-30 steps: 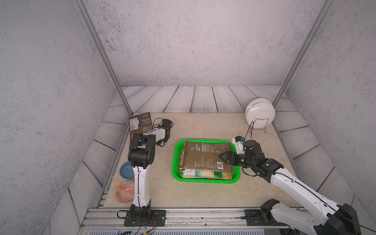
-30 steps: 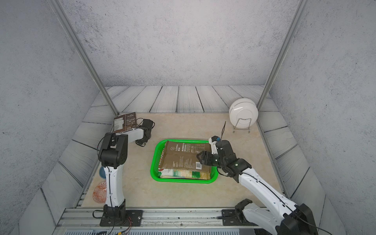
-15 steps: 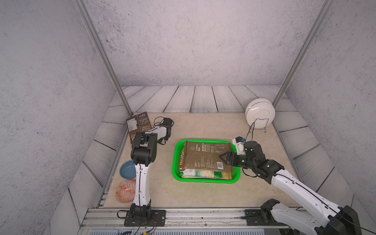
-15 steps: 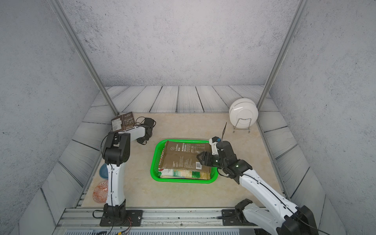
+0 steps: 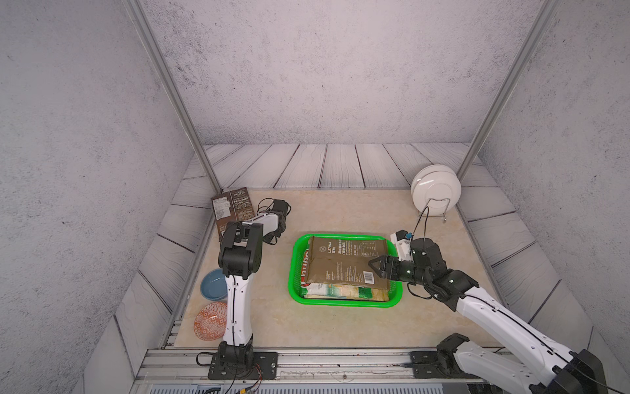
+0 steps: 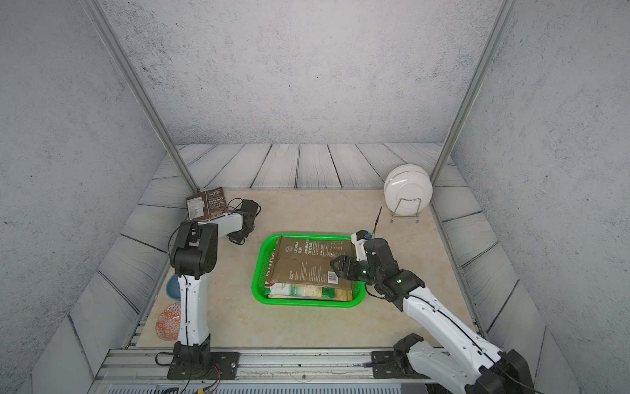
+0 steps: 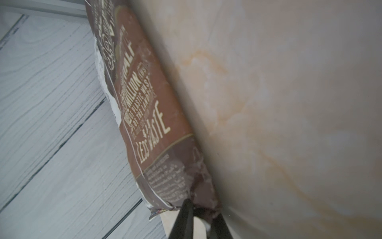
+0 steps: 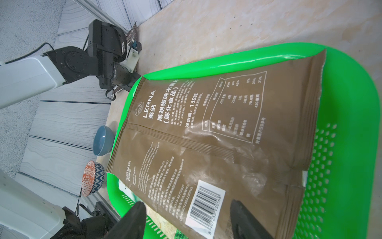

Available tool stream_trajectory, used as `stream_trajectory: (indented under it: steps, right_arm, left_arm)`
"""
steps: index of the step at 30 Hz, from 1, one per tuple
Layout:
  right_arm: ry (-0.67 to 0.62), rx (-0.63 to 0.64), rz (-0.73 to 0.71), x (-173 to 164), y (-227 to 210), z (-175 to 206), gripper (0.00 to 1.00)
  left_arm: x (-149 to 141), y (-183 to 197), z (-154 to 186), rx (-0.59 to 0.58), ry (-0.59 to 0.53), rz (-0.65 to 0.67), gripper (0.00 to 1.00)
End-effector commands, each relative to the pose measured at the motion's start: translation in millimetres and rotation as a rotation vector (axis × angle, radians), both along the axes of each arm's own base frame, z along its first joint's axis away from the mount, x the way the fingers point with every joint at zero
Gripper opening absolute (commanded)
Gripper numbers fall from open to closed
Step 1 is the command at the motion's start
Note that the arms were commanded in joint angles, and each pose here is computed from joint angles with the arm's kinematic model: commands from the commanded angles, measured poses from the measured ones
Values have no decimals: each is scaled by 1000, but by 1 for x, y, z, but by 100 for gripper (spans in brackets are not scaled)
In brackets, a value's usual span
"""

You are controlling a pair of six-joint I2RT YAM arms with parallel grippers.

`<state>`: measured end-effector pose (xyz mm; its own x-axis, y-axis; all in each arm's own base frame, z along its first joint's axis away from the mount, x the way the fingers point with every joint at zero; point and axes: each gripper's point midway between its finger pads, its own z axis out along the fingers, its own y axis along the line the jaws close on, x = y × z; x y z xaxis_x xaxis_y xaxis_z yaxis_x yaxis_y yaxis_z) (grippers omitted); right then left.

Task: Put the potato chips into the basket
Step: Pick up the potato chip from the corner of the board.

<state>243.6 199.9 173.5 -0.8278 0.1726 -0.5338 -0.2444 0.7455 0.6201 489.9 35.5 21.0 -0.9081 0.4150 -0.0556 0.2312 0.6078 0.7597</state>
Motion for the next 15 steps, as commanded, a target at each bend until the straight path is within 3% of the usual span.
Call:
stream_trajectory:
  steps: [1, 3, 9, 15]
  right_arm:
    - [-27, 25, 3, -2, 0, 9, 69]
    - [-31, 27, 2, -2, -1, 11, 69]
    - [-34, 26, 3, -3, -1, 11, 69]
    - [-52, 24, 17, -4, -1, 13, 69]
  left_arm:
    - [-7, -3, 5, -53, 3, 0, 7]
    - [-5, -4, 11, -59, -13, 0, 0]
    - [-8, -6, 35, -90, -53, 11, 0]
    - [-24, -19, 94, -177, -142, -21, 0]
